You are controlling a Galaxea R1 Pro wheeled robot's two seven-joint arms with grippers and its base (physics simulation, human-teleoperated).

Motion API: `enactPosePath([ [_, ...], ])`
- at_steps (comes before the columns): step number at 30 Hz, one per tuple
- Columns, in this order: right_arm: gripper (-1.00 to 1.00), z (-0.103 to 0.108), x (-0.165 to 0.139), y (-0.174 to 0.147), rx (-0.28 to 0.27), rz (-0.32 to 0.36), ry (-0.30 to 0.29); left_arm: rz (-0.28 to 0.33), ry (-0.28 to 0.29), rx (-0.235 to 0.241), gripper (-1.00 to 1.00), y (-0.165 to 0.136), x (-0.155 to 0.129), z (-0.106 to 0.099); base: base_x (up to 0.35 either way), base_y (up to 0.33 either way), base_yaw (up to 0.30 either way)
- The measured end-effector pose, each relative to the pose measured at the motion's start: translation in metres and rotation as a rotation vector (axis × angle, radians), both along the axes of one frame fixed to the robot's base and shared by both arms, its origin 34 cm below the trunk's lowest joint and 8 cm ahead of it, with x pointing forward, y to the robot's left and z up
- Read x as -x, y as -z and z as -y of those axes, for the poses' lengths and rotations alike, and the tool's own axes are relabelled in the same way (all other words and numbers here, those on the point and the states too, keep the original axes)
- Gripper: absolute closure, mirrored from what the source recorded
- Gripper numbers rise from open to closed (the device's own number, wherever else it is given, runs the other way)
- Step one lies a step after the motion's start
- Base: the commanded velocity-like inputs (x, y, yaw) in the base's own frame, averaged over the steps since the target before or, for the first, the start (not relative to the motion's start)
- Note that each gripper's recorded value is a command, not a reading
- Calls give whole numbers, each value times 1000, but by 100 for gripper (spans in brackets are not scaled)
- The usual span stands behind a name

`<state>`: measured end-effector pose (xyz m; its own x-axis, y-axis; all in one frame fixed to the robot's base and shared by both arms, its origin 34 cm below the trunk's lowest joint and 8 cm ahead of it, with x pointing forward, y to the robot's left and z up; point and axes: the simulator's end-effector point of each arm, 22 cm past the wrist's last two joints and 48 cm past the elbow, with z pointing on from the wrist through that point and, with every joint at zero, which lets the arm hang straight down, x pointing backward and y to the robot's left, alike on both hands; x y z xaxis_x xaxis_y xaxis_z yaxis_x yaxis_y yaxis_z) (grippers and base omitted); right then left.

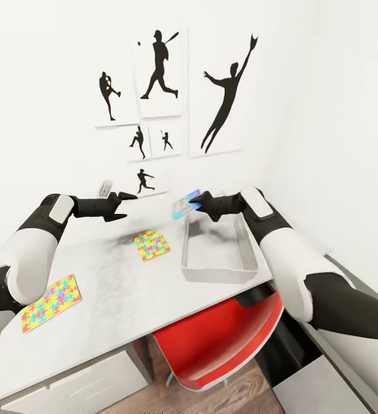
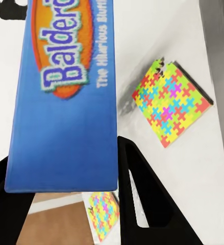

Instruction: Put all the toys in the child's room - the three board games (two on the bed and one on the table), the two jigsaw puzzles on the table, and the tennis ball on the table - inside the toy box on the table in the child's room.

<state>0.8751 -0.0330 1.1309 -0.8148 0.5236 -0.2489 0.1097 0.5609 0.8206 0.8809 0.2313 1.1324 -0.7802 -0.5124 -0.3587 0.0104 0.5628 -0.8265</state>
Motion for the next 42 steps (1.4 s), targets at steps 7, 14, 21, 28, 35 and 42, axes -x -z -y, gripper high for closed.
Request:
enactPosePath([
  [7, 100, 64, -20, 17, 43, -4, 102, -12, 1, -1, -100, 9, -1, 0, 0, 0, 72],
  [14, 100, 89, -32, 12, 45, 5, 138, -24, 1, -2, -100, 18, -3, 1, 0, 0, 72],
  [21, 100, 91, -38, 12, 48, 9, 141, -35, 2, -2, -100, 27, -4, 1, 0, 0, 72],
  [28, 100, 92, -40, 20, 51, -1, 142, -47, 6, -5, -100, 37, -5, 3, 0, 0, 72],
  [35, 100, 93, -40, 29, 53, -11, 144, -58, 9, -6, -100, 45, -5, 5, 0, 0, 51],
  [42, 100, 92, -40, 31, 51, -15, 143, -59, 11, -6, -100, 46, -5, 6, 0, 0, -136],
])
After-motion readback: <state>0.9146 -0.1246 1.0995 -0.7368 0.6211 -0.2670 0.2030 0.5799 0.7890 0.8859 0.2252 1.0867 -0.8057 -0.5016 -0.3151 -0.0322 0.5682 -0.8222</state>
